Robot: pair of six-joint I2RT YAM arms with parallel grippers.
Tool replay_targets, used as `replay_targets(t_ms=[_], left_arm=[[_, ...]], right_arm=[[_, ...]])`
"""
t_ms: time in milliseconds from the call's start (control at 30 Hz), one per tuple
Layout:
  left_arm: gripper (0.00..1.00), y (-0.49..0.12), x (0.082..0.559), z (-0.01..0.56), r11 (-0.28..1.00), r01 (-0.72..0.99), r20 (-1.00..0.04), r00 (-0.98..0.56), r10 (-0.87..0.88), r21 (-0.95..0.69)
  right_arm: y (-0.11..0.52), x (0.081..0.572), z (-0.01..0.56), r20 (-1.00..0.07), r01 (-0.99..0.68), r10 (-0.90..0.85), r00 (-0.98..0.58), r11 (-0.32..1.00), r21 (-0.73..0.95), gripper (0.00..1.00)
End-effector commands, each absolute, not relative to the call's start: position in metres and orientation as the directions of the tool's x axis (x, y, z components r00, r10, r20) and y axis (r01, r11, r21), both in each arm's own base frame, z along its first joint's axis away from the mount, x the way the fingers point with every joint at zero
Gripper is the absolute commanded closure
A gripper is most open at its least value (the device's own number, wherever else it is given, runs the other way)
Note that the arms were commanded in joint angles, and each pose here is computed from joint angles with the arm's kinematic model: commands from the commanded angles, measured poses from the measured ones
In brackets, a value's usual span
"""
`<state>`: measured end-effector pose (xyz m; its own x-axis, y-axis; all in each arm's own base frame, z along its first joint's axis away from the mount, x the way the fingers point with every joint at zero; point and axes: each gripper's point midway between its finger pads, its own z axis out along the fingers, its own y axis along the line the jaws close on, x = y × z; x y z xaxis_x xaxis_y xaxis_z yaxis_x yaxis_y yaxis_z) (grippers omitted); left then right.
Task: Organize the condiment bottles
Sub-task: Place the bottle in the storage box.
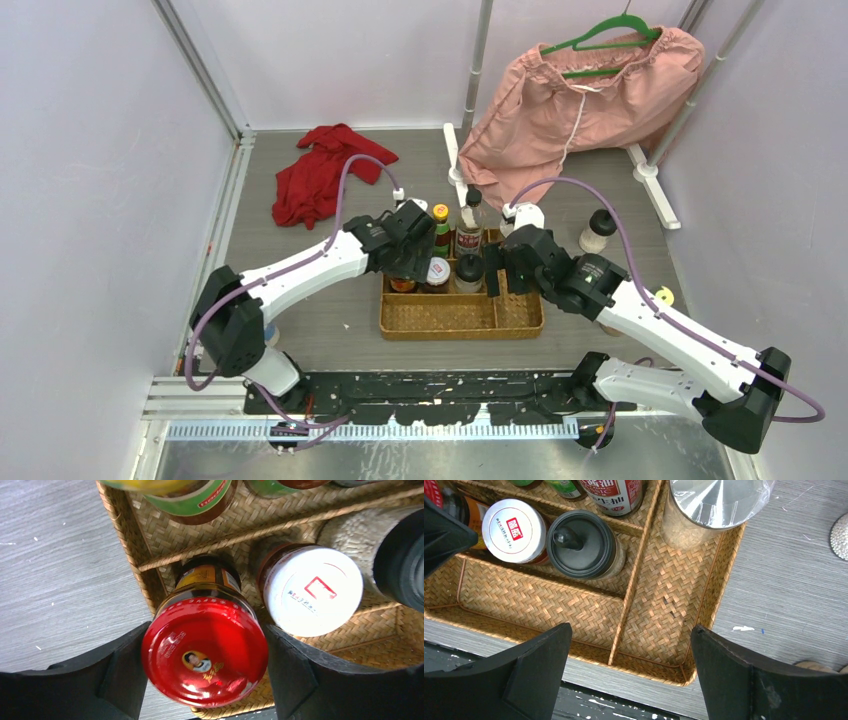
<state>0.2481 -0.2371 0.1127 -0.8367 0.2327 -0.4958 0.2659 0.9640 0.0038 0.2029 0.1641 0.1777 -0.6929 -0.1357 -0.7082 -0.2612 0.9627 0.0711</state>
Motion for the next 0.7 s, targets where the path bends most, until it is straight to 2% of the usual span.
replay_targets(t_ms=[0, 267, 400, 467, 667], left_arm=[[0.21, -0.254, 0.263, 0.142, 0.953, 0.290, -0.615, -0.768, 0.177, -0.089], [0.22, -0.258, 0.264, 0.141, 0.951, 0.291, -0.606, -0.777, 0.171, -0.105], [0.21, -0.255, 0.265, 0.168, 0.946, 0.303, -0.653, -0.740, 0.159, -0.114], [0.15, -0.249, 0.267, 0.184, 0.948, 0.304, -0.676, -0.719, 0.160, -0.098], [0.16, -0.228, 0.263, 0.235, 0.955, 0.286, -0.737, -0.662, 0.137, -0.080]], right_arm=[[0.168, 0.207, 0.181, -0.727, -0.248, -0.098, -0.680, 0.964, 0.101, 0.05], [0.166, 0.206, 0.181, -0.726, -0.245, -0.099, -0.680, 0.964, 0.098, 0.05], [0.166, 0.206, 0.178, -0.723, -0.245, -0.102, -0.683, 0.965, 0.095, 0.05], [0.166, 0.207, 0.178, -0.723, -0.245, -0.104, -0.684, 0.965, 0.093, 0.05], [0.166, 0.211, 0.185, -0.738, -0.227, -0.087, -0.669, 0.970, 0.091, 0.04]])
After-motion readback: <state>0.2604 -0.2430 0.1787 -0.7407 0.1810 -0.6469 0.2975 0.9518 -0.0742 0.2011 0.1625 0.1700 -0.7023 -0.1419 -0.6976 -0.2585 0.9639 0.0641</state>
